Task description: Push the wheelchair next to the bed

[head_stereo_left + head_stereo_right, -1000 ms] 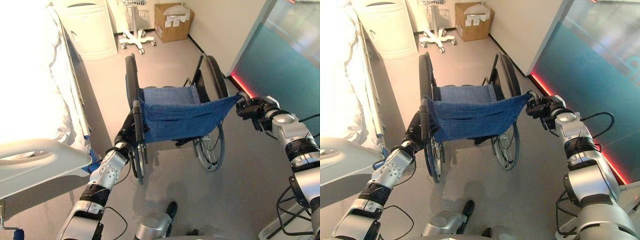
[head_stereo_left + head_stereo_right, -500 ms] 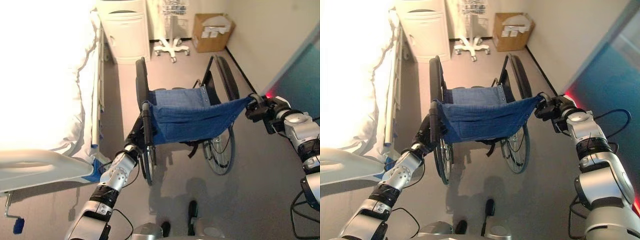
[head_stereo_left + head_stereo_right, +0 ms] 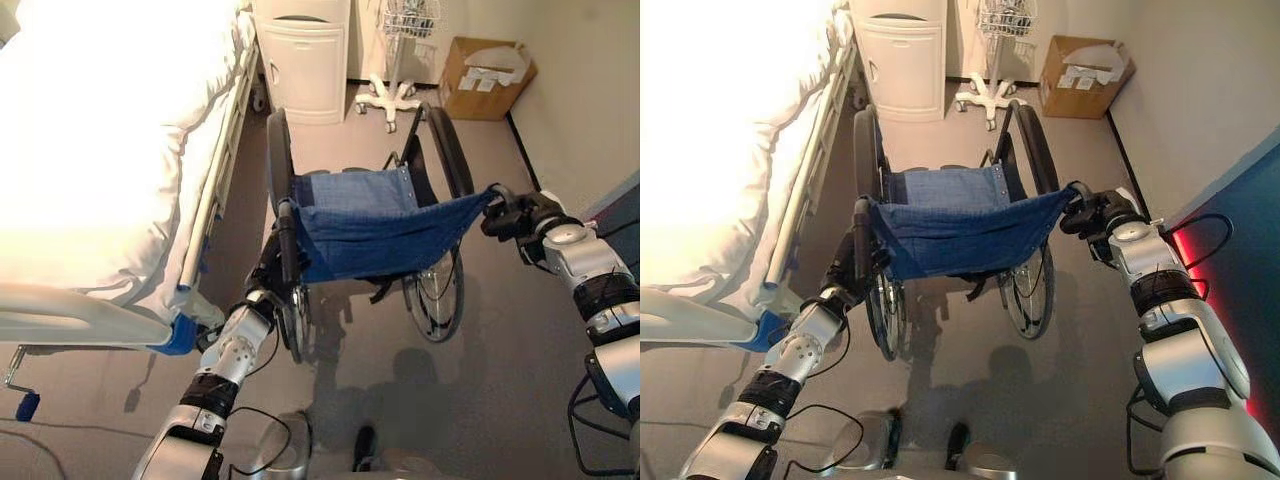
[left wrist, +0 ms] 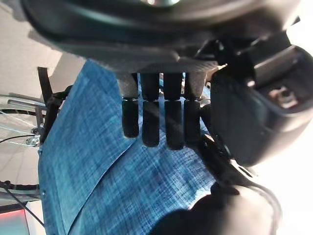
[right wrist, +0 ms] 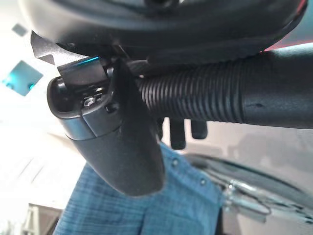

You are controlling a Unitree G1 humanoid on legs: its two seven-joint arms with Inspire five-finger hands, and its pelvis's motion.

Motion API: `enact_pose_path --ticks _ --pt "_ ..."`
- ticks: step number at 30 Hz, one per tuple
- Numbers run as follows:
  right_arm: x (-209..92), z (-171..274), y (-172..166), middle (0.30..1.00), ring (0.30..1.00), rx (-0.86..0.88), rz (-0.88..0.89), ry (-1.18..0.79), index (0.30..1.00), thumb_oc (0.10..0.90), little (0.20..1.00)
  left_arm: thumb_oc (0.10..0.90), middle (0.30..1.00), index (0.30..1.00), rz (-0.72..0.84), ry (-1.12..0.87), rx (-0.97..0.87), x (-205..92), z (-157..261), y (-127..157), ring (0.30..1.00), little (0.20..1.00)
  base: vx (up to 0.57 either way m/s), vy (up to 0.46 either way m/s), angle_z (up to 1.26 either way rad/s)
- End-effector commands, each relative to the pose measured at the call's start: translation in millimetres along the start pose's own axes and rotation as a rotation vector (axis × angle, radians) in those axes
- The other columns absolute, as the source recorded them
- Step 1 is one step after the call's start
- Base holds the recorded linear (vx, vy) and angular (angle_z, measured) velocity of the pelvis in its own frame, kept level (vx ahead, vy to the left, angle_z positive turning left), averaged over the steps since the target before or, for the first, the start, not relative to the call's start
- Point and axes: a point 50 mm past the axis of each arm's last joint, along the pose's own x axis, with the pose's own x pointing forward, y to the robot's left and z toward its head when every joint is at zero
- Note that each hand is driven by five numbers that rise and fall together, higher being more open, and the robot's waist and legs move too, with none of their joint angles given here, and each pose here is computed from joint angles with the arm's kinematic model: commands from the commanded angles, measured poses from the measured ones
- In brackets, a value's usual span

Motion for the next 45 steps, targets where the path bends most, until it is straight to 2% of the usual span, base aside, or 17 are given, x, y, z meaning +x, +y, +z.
enact_pose_path --ticks 1,5,12,20,31,45 --pt "-18 87 43 0.3 0.3 0.112 0.174 -0.363 0.3 0.4 0.3 0.4 0.3 0.3 -0.369 -0.103 -0.016 -5 11 -81 0.3 0.3 0.37 -0.053 -0.19" --pt "-11 75 31 0.3 0.3 0.121 0.165 -0.325 0.3 0.4 0.3 0.4 0.3 0.3 -0.369 -0.077 -0.003 -7 11 -80 0.3 0.3 0.33 -0.025 -0.2" --pt "-7 74 42 0.3 0.3 0.119 0.218 -0.32 0.3 0.4 0.3 0.4 0.3 0.3 -0.31 -0.102 -0.003 -2 19 -73 0.3 0.3 0.28 0.07 -0.1" --pt "-12 72 46 0.3 0.3 0.145 0.236 -0.351 0.3 0.4 0.3 0.4 0.3 0.3 -0.338 -0.061 0.054 3 13 -81 0.3 0.3 0.23 0.073 0.3" --pt "-15 75 25 0.3 0.3 0.148 0.168 -0.349 0.3 0.4 0.3 0.4 0.3 0.3 -0.43 -0.017 0.089 4 -3 -93 0.3 0.3 0.21 -0.162 0.56" --pt "-17 81 39 0.3 0.3 0.124 0.159 -0.352 0.3 0.4 0.3 0.4 0.3 0.3 -0.369 -0.041 0.035 3 -2 -84 0.3 0.3 0.16 -0.258 0.62"
